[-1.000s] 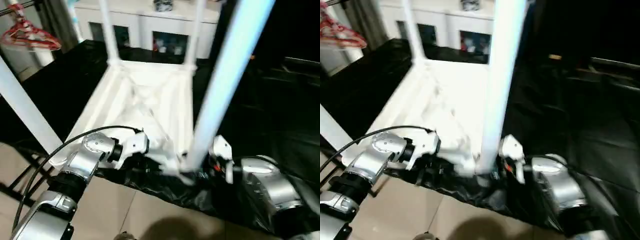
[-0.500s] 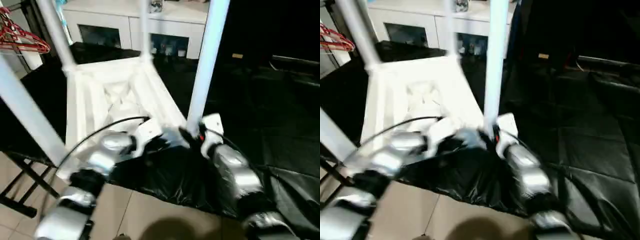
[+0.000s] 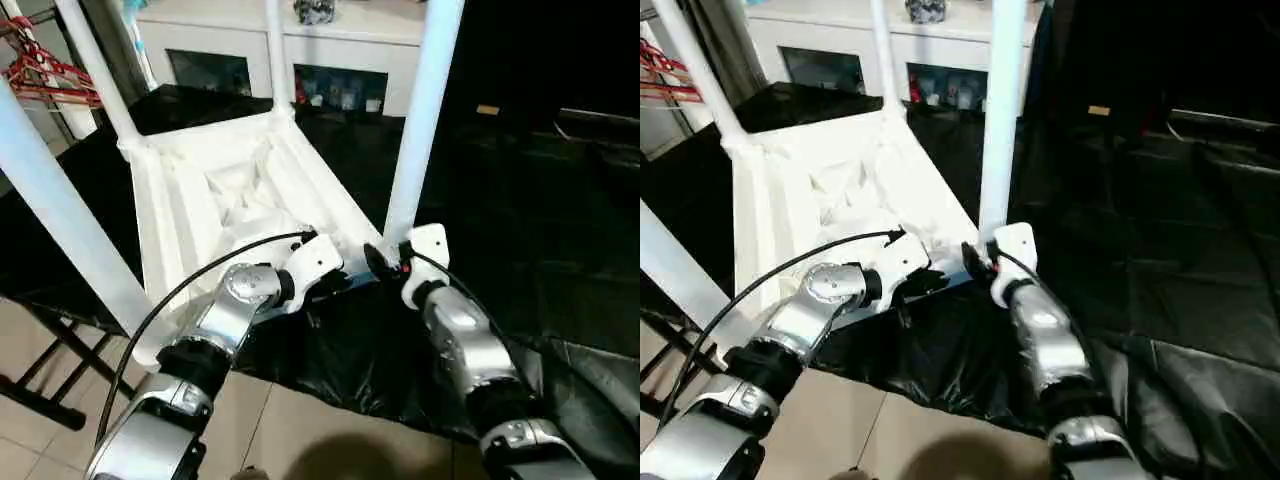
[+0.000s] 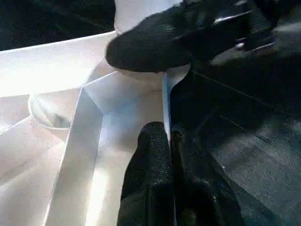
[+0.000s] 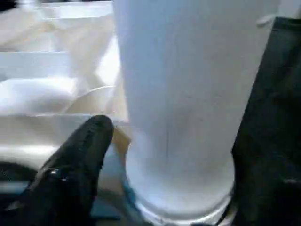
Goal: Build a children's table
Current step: Rotate leg to tighten
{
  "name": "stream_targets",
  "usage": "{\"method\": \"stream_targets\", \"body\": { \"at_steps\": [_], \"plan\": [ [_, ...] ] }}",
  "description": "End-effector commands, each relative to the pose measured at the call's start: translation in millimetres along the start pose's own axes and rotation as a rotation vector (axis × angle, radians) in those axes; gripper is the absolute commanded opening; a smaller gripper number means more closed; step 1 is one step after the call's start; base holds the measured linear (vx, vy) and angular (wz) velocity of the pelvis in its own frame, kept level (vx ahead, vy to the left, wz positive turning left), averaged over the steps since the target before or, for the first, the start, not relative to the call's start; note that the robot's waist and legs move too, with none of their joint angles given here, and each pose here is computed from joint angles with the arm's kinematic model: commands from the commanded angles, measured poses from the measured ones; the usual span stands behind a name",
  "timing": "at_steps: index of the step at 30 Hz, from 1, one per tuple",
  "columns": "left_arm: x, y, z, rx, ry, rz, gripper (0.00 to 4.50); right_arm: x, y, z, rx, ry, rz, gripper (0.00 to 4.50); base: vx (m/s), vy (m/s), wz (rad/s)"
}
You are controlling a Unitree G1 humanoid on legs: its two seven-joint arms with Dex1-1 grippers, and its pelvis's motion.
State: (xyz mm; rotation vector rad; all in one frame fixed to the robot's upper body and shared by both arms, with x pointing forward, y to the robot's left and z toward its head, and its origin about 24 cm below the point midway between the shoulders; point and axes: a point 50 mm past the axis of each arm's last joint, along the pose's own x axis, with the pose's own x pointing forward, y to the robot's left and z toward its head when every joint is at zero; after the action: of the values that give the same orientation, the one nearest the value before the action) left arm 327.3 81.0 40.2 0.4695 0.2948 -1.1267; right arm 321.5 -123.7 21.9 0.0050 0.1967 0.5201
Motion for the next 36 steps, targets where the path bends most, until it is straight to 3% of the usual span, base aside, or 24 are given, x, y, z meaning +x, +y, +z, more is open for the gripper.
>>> {"method": "stream_targets", "body": {
  "at_steps": [1,7,9,22,24,28,36],
  "plan": [
    [10.7,-12.1,24.8,0.095,-0.116,-0.116,0.00,6.2,32.8,-7.1,-0.001,0.043,0.222,3.86,0.000,0.000,0.00],
    [-6.8,-7.9,14.8,0.103,-0.103,-0.211,0.00,-12.9,21.7,1.0,-0.082,0.045,0.447,3.86,0.000,0.000,0.00],
    [-18.6,-5.8,10.4,0.110,-0.098,-0.270,0.00,-27.9,16.4,0.9,-0.121,0.083,0.607,3.86,0.000,0.000,0.00],
    [-43.7,-8.5,-1.8,0.128,-0.046,-0.485,0.00,-59.2,10.2,3.9,-0.216,0.215,0.930,3.86,0.000,0.000,0.00],
    [-44.0,-8.2,-1.0,0.127,-0.047,-0.498,0.00,-62.0,10.5,4.9,-0.209,0.223,0.957,3.54,0.000,0.000,0.00],
    [-44.8,-8.0,1.7,0.123,-0.055,-0.525,0.00,-64.5,12.0,6.3,-0.191,0.227,0.986,3.41,0.000,0.000,0.00],
    [-43.9,-10.1,3.1,0.107,-0.071,-0.537,0.00,-68.0,14.7,1.5,-0.164,0.239,0.994,2.71,0.000,0.000,0.00]
  ]
}}
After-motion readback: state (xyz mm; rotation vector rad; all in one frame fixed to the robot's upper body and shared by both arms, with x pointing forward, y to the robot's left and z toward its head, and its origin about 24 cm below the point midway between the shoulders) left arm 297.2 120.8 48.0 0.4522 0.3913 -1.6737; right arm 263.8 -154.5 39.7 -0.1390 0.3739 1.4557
